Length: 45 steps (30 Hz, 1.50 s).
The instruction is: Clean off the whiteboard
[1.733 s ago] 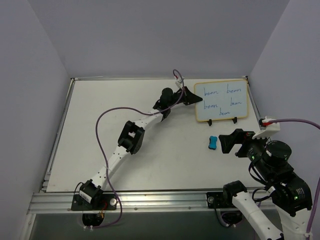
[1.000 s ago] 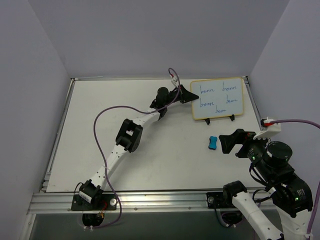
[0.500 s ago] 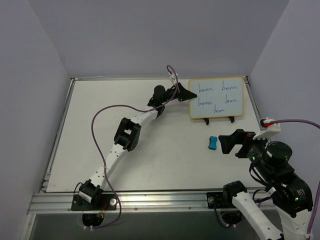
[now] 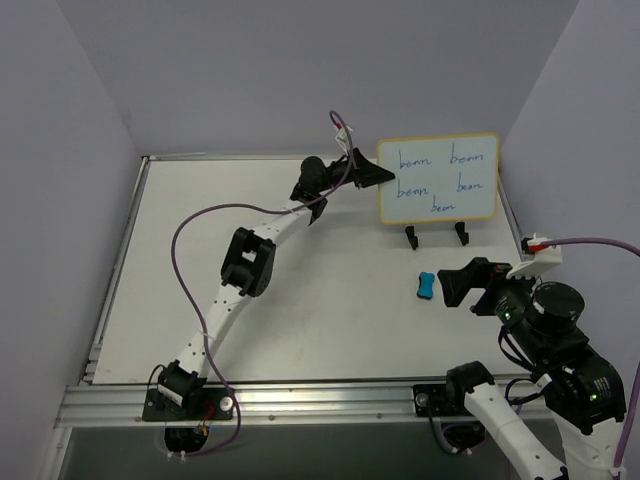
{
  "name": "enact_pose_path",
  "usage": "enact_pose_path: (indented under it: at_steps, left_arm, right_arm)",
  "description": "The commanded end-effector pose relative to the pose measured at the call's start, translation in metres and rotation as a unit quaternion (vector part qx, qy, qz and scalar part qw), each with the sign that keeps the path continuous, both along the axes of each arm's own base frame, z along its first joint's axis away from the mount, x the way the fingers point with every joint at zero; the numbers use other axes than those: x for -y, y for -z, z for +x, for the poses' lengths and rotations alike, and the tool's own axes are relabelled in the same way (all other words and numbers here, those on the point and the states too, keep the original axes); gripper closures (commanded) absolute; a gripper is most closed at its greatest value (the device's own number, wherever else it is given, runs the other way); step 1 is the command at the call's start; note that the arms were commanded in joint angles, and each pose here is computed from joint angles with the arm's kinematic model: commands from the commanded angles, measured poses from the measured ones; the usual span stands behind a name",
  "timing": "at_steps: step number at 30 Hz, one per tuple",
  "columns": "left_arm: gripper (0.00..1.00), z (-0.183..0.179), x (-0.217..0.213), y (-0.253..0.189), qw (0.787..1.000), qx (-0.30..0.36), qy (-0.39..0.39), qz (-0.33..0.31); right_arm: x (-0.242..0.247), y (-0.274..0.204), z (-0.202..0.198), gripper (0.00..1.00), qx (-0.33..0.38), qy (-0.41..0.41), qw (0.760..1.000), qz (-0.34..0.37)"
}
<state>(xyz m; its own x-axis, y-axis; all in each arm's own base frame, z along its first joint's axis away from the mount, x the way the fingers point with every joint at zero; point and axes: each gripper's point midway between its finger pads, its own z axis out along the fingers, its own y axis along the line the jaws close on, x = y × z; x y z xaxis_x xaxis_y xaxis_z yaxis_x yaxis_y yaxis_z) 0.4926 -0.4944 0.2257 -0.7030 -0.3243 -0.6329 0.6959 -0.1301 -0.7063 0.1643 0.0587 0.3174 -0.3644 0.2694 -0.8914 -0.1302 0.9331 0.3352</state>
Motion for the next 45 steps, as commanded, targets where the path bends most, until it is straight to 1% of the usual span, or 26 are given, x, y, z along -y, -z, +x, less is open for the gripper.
enact_pose_path:
  at_steps: [1, 2, 4, 6, 7, 9, 12, 13, 14, 19, 20, 22, 23, 24, 25, 26, 27, 30, 31, 32, 33, 35, 37, 39, 41, 45]
  left_arm:
    - [0.98, -0.013, -0.045, -0.129, 0.99, 0.113, -0.033, -0.082]
    - [0.98, -0.018, -0.051, -0.149, 0.987, 0.13, -0.039, -0.086]
    - [0.98, -0.011, -0.06, -0.142, 0.99, 0.114, -0.052, -0.068]
    - [0.98, -0.017, -0.074, -0.166, 0.987, 0.127, -0.066, -0.067]
    - [0.98, -0.009, -0.081, -0.152, 0.99, 0.107, -0.077, -0.053]
    - [0.98, -0.016, -0.099, -0.174, 0.988, 0.114, -0.093, -0.055]
    - [0.98, -0.021, -0.124, -0.177, 0.987, 0.102, -0.12, -0.04]
    - [0.98, -0.02, -0.129, -0.159, 0.988, 0.082, -0.127, -0.022]
    - [0.98, -0.029, -0.141, -0.176, 0.985, 0.102, -0.138, -0.023]
    - [0.98, -0.051, -0.175, -0.163, 0.98, 0.072, -0.186, 0.015]
    - [0.98, -0.065, -0.185, -0.16, 0.975, 0.088, -0.203, 0.032]
    - [0.98, -0.073, -0.194, -0.144, 0.969, 0.066, -0.23, 0.069]
    - [0.98, -0.088, -0.204, -0.161, 0.962, 0.084, -0.251, 0.066]
    - [0.98, -0.095, -0.21, -0.136, 0.961, 0.056, -0.257, 0.087]
    - [0.98, -0.1, -0.217, -0.134, 0.958, 0.05, -0.268, 0.092]
    - [0.98, -0.114, -0.228, -0.15, 0.952, 0.063, -0.288, 0.083]
    - [0.98, -0.121, -0.233, -0.126, 0.949, 0.034, -0.295, 0.109]
    - [0.98, -0.152, -0.251, -0.13, 0.939, 0.034, -0.321, 0.12]
    - [0.98, -0.159, -0.255, -0.116, 0.936, 0.021, -0.324, 0.135]
    - [0.98, -0.175, -0.263, -0.131, 0.934, 0.036, -0.332, 0.128]
    - [0.98, -0.196, -0.277, -0.123, 0.926, 0.022, -0.347, 0.149]
    - [0.98, -0.203, -0.283, -0.111, 0.921, 0.003, -0.352, 0.167]
    - [0.98, -0.223, -0.291, -0.106, 0.92, 0.001, -0.351, 0.172]
    - [0.98, -0.238, -0.301, -0.089, 0.913, -0.022, -0.353, 0.204]
    - [0.98, -0.252, -0.305, -0.067, 0.909, -0.041, -0.339, 0.238]
    - [0.98, -0.28, -0.319, -0.052, 0.904, -0.047, -0.337, 0.259]
  right_arm:
    - [0.004, -0.016, 0.008, 0.03, 0.018, 0.016, 1.0, 0.002]
    - [0.003, -0.018, 0.01, 0.03, 0.019, 0.017, 1.0, 0.002]
    - [0.008, -0.019, 0.013, 0.04, 0.019, 0.033, 0.999, -0.002]
    - [0.01, -0.017, 0.017, 0.04, 0.012, 0.042, 0.999, -0.007]
    - [0.01, -0.016, 0.019, 0.04, 0.008, 0.044, 0.999, -0.007]
    - [0.01, -0.011, 0.023, 0.05, -0.007, 0.048, 0.999, -0.011]
    - [0.008, -0.003, 0.031, 0.05, -0.025, 0.052, 0.998, -0.014]
    - [0.008, -0.001, 0.032, 0.06, -0.03, 0.055, 0.998, -0.014]
    - [0.007, 0.003, 0.037, 0.06, -0.038, 0.058, 0.997, -0.016]
    - [0.006, 0.019, 0.056, 0.06, -0.072, 0.074, 0.994, -0.029]
    - [0.002, 0.024, 0.063, 0.06, -0.081, 0.069, 0.994, -0.03]
    - [0.0, 0.028, 0.071, 0.06, -0.088, 0.066, 0.993, -0.04]
    - [-0.001, 0.031, 0.078, 0.05, -0.097, 0.069, 0.992, -0.047]
    - [0.0, 0.034, 0.082, 0.05, -0.102, 0.07, 0.991, -0.054]
    - [-0.001, 0.034, 0.085, 0.05, -0.105, 0.069, 0.99, -0.057]
    - [-0.003, 0.036, 0.092, 0.05, -0.112, 0.07, 0.989, -0.061]
    - [-0.003, 0.037, 0.096, 0.05, -0.114, 0.071, 0.989, -0.062]
    - [-0.006, 0.049, 0.111, 0.06, -0.127, 0.074, 0.987, -0.068]
    - [-0.006, 0.055, 0.115, 0.07, -0.136, 0.077, 0.985, -0.069]
    - [-0.008, 0.068, 0.121, 0.08, -0.157, 0.077, 0.982, -0.077]
    - [-0.012, 0.089, 0.129, 0.11, -0.193, 0.073, 0.975, -0.081]
    - [-0.013, 0.096, 0.131, 0.12, -0.205, 0.075, 0.973, -0.081]
    - [-0.011, 0.112, 0.137, 0.12, -0.221, 0.088, 0.967, -0.089]
    - [-0.002, 0.129, 0.136, 0.14, -0.236, 0.109, 0.96, -0.101]
    - [0.008, 0.15, 0.134, 0.16, -0.263, 0.121, 0.95, -0.115]
    - [0.025, 0.188, 0.125, 0.16, -0.317, 0.14, 0.928, -0.138]
